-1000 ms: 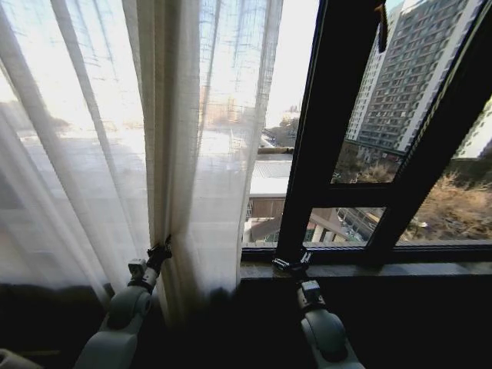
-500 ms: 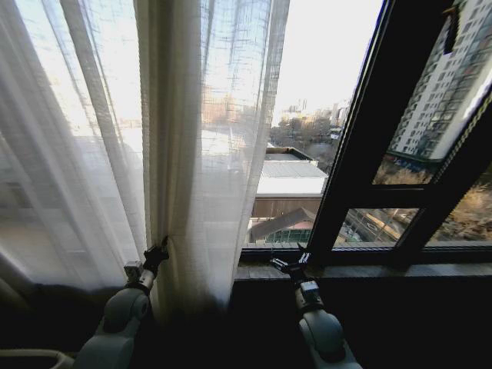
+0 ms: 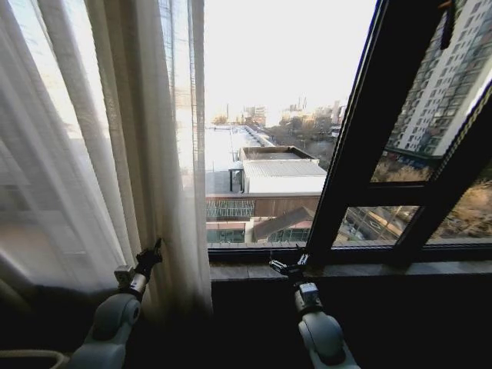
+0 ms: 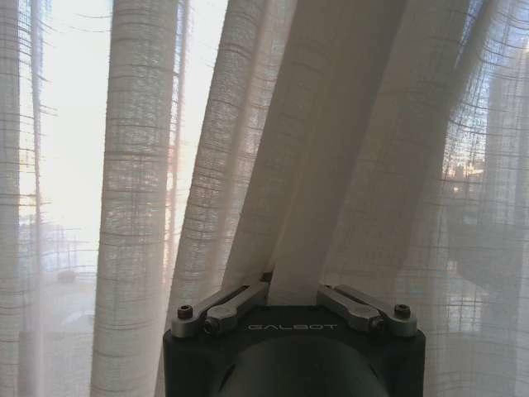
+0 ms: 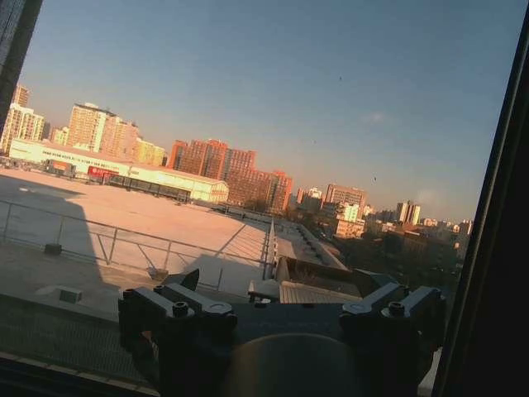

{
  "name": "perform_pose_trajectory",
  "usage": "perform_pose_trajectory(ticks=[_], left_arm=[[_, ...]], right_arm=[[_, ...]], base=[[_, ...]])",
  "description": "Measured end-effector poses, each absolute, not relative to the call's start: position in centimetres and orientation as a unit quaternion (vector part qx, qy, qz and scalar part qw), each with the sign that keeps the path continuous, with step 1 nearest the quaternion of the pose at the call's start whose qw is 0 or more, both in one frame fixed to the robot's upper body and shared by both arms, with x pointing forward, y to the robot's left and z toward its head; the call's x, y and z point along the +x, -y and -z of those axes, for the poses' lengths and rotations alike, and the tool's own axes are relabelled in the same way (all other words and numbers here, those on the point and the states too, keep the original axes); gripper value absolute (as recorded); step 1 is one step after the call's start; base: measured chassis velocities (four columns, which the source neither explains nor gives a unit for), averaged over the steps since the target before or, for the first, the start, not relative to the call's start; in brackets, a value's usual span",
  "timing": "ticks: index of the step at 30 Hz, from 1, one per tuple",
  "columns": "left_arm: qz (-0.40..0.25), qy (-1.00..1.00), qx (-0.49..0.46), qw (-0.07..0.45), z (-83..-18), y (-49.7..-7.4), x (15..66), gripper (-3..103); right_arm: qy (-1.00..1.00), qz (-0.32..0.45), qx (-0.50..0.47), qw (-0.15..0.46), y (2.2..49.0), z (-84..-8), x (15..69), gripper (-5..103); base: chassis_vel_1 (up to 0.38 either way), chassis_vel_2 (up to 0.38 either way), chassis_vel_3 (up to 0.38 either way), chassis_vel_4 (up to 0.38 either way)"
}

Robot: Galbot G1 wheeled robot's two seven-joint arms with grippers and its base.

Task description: Open the curtains by pulling them apart, changing their state from closed to fully open.

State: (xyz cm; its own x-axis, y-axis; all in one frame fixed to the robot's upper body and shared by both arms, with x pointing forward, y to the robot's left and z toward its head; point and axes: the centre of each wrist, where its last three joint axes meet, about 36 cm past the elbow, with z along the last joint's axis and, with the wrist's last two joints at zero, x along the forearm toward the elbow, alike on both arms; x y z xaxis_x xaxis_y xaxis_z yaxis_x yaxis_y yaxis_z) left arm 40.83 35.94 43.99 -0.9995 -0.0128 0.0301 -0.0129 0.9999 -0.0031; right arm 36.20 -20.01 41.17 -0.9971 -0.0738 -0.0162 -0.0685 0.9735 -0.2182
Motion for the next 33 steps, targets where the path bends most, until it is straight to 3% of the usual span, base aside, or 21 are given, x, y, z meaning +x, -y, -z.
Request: perform_pose_trajectory(ticks=[5, 8, 15, 23, 28, 31, 33], left_arm=[[0.005, 0.999, 0.041, 0.01, -44.4, -38.3, 40.7, 0], [0.025, 0.992, 0.126, -0.009, -45.3, -44.0, 40.1, 0], [0.044, 0.966, 0.254, -0.021, -46.4, -48.9, 38.1, 0], [0.047, 0.964, 0.261, -0.007, -46.6, -46.6, 36.6, -2], [0.035, 0.974, 0.223, 0.011, -46.5, -43.6, 35.4, 19], [0.025, 0.985, 0.168, 0.024, -46.6, -41.8, 33.9, 25], [0.015, 0.991, 0.134, 0.028, -46.9, -40.3, 32.5, 36]], right_arm=[[-0.993, 0.111, -0.038, 0.015, 20.1, -41.3, 36.0, 100], [-0.993, 0.112, -0.044, 0.02, 19.9, -41.5, 35.8, 100], [-0.992, 0.106, -0.062, 0.024, 18.7, -41.6, 35.8, 100], [-0.992, 0.104, -0.07, 0.025, 18.4, -41.5, 35.7, 100], [-0.992, 0.098, -0.074, 0.023, 18.7, -41.7, 35.7, 100], [-0.992, 0.093, -0.077, 0.019, 18.7, -41.7, 35.7, 100], [-0.993, 0.089, -0.081, 0.01, 18.6, -41.9, 35.6, 100]], base=[[0.0, 0.0, 0.0, 0.0], [0.0, 0.0, 0.0, 0.0], [0.0, 0.0, 0.0, 0.0], [0.0, 0.0, 0.0, 0.0], [0.0, 0.0, 0.0, 0.0], [0.0, 0.0, 0.0, 0.0], [0.0, 0.0, 0.0, 0.0]])
